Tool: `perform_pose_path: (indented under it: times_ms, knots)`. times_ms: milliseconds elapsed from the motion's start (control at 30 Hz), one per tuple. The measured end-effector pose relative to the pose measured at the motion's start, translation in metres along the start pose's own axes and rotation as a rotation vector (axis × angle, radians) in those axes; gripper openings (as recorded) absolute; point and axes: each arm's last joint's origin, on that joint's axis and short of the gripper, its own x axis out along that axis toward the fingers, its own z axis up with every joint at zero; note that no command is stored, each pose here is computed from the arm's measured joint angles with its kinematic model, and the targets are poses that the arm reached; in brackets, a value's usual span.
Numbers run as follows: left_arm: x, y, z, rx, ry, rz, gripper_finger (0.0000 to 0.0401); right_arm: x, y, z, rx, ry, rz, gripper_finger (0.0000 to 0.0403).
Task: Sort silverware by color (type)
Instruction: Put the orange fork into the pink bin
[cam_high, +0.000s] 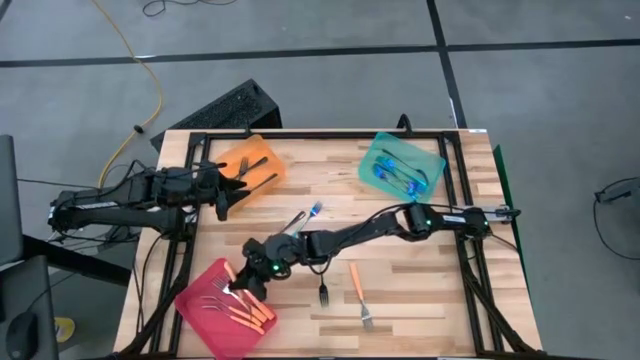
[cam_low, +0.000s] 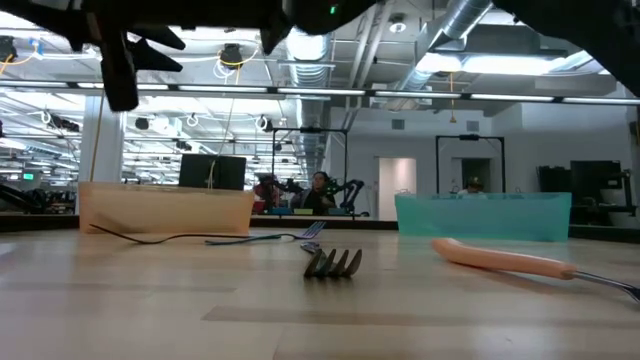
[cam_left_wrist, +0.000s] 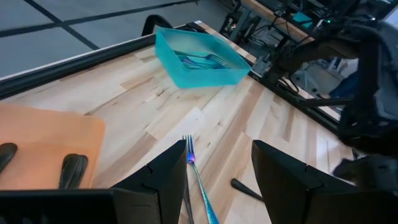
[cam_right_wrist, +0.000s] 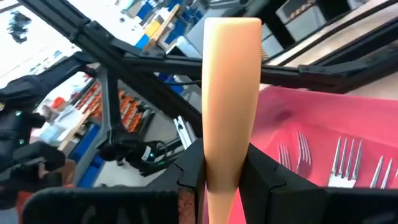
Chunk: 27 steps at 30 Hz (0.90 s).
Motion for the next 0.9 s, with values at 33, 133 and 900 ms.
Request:
perform_pose_path:
  times_ms: [33,133,900]
  knots:
    - [0.0,0.0,0.0,0.0,0.0,0.0,0.0167,-0.0002,-0.0027,0.0011,-0.001,0.0,0.008,0.0088]
    - [0.0,0.0,0.0,-0.001,0.0,0.0,0.0167,0.0004,-0.0096,0.0013,-0.001,-0.004,0.001,0.0088]
    - [0.0,0.0001,-0.0001,-0.001,0.0,0.001,0.0167,0.0034,-0.0037,0.0093,-0.14,0.074,0.031,0.0088]
